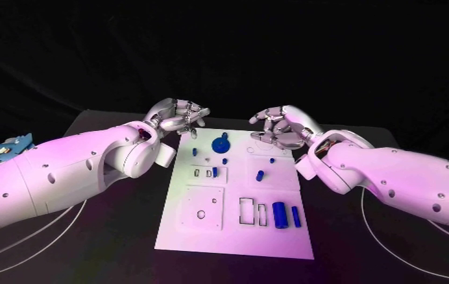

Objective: Assemble the parts on the task board

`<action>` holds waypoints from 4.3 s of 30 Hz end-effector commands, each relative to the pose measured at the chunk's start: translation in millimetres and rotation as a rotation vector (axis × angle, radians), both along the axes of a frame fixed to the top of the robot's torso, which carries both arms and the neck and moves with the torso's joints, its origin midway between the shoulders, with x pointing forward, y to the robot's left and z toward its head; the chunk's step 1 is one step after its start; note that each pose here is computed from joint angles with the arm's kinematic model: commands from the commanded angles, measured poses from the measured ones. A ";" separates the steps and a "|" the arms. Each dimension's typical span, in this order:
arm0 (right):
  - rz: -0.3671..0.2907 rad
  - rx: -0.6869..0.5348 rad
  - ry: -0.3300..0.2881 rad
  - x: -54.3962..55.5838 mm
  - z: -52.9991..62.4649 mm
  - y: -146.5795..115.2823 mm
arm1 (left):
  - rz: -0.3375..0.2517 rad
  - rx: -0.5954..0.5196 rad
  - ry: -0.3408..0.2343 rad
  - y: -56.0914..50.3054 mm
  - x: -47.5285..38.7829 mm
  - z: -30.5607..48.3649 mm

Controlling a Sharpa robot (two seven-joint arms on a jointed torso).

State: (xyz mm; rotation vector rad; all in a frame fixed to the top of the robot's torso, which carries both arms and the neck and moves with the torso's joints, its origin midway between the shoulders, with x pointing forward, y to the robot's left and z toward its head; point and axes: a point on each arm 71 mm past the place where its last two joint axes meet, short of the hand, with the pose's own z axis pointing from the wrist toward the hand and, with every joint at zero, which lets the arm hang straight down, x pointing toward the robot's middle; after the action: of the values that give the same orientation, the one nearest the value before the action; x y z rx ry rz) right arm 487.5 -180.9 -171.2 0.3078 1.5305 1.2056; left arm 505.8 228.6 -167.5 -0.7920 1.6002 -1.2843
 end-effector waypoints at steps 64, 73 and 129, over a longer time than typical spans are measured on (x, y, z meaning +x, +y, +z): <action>-0.197 0.080 0.187 0.5 -12.9 -63.9 | -0.330 1.057 0.360 -76.4 17.8 -42.5; -0.197 0.080 0.188 0.2 -13.3 -64.0 | -0.330 1.065 0.365 -79.5 19.5 -44.9; -0.218 0.075 0.190 1.9 -16.8 -63.7 | -0.410 1.035 0.403 -90.5 15.2 -51.0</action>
State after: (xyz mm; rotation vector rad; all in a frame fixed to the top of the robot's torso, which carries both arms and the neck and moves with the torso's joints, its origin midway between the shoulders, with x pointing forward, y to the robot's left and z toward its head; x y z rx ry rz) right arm 489.5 -245.4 -187.9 0.6484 1.5691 1.0863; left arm 522.5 140.6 -217.8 -0.0548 2.4613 -0.3492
